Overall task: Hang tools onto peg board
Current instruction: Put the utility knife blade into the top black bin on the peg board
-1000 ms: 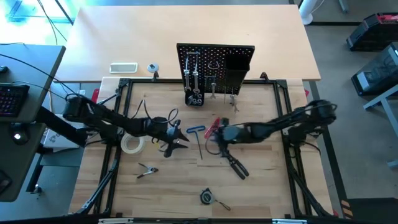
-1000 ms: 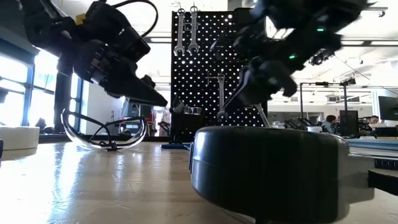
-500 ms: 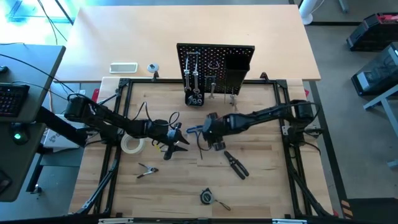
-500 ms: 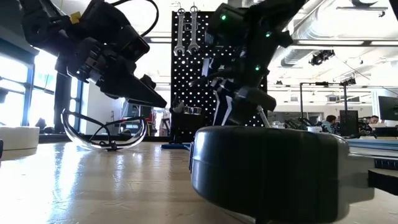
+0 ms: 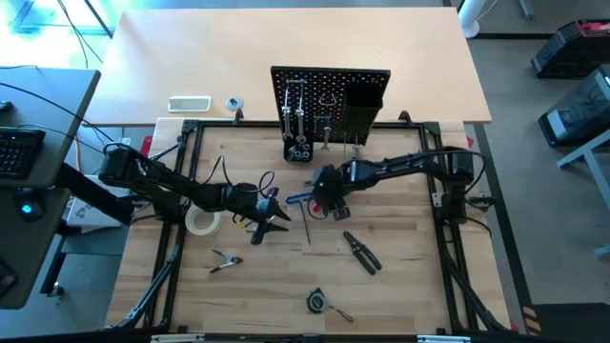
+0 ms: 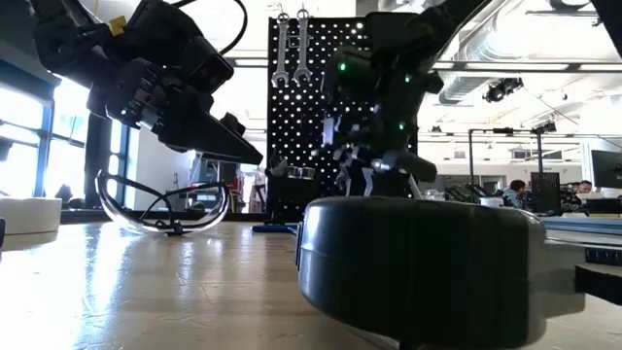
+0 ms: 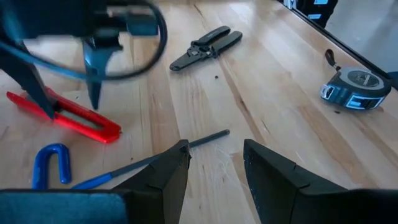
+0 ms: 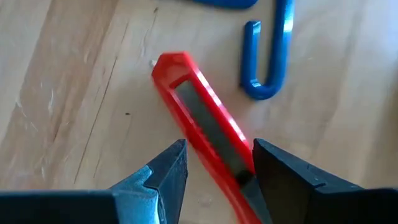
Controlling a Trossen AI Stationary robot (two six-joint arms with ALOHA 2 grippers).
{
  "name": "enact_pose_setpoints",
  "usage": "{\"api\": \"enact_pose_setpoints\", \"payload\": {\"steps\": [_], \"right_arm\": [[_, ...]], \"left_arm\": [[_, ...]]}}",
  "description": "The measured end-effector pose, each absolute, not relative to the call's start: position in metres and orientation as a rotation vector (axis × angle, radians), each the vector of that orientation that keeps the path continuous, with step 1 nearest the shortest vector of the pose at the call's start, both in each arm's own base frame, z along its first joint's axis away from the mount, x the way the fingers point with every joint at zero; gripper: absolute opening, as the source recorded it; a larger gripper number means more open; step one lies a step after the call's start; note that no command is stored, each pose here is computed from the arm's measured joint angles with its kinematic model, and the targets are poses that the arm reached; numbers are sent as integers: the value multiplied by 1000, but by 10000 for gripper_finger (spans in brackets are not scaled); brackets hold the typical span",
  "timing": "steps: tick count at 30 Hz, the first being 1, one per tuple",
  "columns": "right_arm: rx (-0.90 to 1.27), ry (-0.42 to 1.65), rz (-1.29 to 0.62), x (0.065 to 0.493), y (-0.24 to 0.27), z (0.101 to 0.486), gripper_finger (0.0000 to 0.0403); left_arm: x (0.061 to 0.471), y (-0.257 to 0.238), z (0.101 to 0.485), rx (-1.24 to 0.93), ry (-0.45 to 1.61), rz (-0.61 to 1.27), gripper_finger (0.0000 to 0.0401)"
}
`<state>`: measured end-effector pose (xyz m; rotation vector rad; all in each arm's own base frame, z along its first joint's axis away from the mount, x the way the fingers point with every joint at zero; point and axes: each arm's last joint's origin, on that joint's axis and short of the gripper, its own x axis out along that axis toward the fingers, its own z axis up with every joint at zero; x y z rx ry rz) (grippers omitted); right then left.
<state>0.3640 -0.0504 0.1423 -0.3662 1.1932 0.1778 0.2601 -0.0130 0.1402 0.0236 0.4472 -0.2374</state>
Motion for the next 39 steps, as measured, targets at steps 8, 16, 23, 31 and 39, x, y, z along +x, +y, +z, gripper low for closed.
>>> {"api": "enact_pose_setpoints", "payload": {"steps": [8, 16, 23, 31, 39], "right_arm": [[-329, 1258, 208, 366, -50, 119, 154], [-335, 1250, 180, 367, -37, 124, 25], [-290, 1201, 147, 367, -20, 137, 25], [-241, 980, 125, 365, 5, 191, 25], [-268, 648, 96, 360, 25, 254, 25]], "left_arm": [[260, -13, 140, 21, 447, -236, 145], [261, -12, 143, 25, 417, -232, 145], [263, -12, 145, 48, 389, -214, 145], [266, -10, 155, 96, 279, -168, 145], [270, -8, 176, 164, 54, -144, 145]]}}
